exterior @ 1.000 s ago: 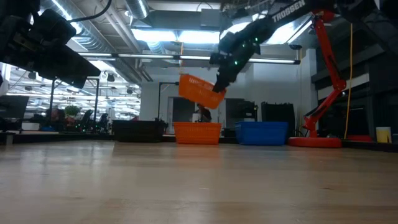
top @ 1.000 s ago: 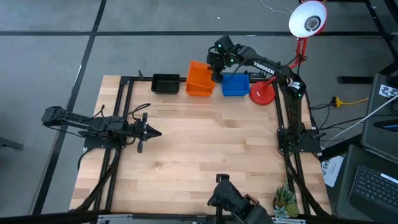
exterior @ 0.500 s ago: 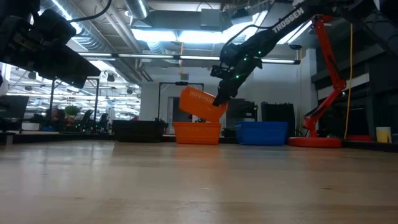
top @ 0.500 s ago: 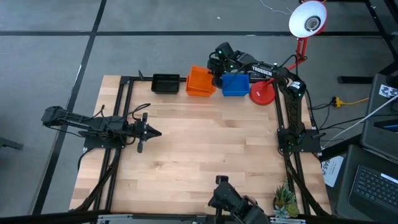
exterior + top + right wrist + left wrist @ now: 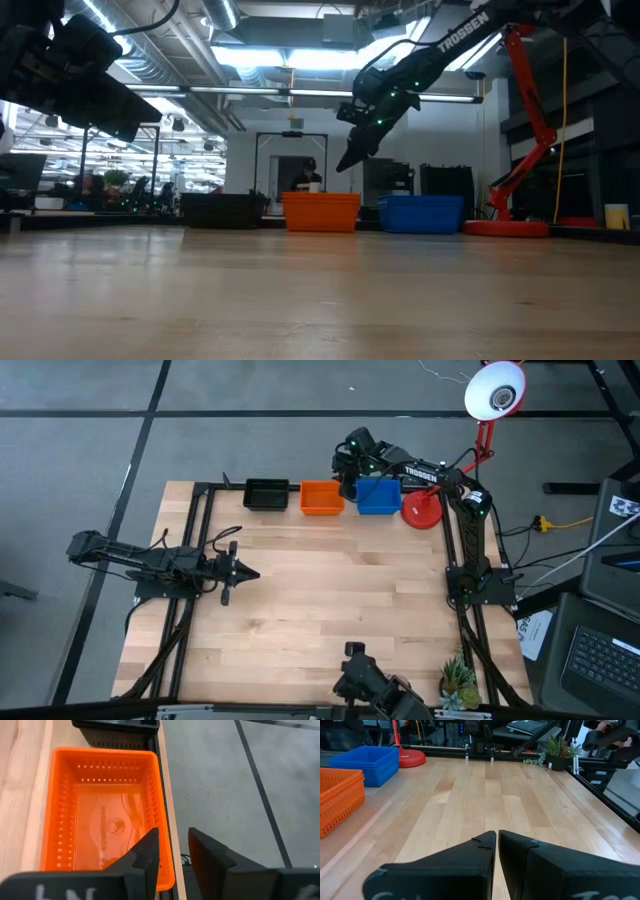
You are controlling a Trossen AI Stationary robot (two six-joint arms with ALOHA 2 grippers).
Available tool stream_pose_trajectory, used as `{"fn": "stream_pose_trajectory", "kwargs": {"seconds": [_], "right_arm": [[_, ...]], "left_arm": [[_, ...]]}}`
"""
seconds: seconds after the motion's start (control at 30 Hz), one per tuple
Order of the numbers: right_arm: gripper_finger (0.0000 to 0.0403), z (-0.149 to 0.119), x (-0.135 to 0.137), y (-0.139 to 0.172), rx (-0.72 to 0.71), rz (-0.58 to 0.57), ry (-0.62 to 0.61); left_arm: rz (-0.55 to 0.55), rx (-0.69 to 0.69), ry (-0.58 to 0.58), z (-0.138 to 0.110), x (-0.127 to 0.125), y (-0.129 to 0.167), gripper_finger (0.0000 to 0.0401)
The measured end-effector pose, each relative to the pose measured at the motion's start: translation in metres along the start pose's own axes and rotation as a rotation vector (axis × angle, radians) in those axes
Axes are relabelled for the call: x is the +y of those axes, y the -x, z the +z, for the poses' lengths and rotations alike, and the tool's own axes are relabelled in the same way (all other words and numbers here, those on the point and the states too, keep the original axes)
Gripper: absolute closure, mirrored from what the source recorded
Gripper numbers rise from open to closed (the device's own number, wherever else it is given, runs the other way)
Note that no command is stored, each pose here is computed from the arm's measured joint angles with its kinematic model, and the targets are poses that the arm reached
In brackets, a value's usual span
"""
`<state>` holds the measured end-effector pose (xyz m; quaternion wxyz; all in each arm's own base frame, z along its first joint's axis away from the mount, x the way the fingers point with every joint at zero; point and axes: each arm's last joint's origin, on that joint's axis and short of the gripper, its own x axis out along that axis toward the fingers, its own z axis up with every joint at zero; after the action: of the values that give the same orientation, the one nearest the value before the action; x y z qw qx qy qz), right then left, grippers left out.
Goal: Stack baskets by color
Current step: Return to Home Position
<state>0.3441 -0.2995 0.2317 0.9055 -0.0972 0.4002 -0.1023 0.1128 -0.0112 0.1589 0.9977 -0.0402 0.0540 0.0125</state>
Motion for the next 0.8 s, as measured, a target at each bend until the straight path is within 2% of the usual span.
{"fn": "stream_pose_trajectory", "kwargs": {"seconds": [0.13,0.23,0.3,0.43,0.57,0.7,0.8], "right_arm": [[0.0297,0.008,0.001,0.002,-0.011,0.000,-0.019],[0.0298,0.016,0.007,0.007,0.014,0.034,-0.148],[0.0300,0.022,0.014,0.012,0.051,0.113,-0.257],[0.0300,0.035,0.042,0.026,0.088,0.319,-0.388],[0.0300,0.051,0.081,0.046,0.087,0.384,-0.336],[0.0300,0.049,0.128,0.061,0.099,0.268,-0.273],[0.0301,0.035,0.165,0.078,0.037,0.217,-0.225]], "left_arm": [[0.000,0.000,0.000,0.000,0.000,0.000,0.0387],[0.000,0.000,0.000,0.000,0.000,0.000,0.0387],[0.000,0.000,0.000,0.000,0.000,0.000,0.0387],[0.000,0.000,0.000,0.000,0.000,0.000,0.0387],[0.000,0.000,0.000,0.000,0.000,0.000,0.0387],[0.000,0.000,0.000,0.000,0.000,0.000,0.0387],[0.000,0.000,0.000,0.000,0.000,0.000,0.0387]]}}
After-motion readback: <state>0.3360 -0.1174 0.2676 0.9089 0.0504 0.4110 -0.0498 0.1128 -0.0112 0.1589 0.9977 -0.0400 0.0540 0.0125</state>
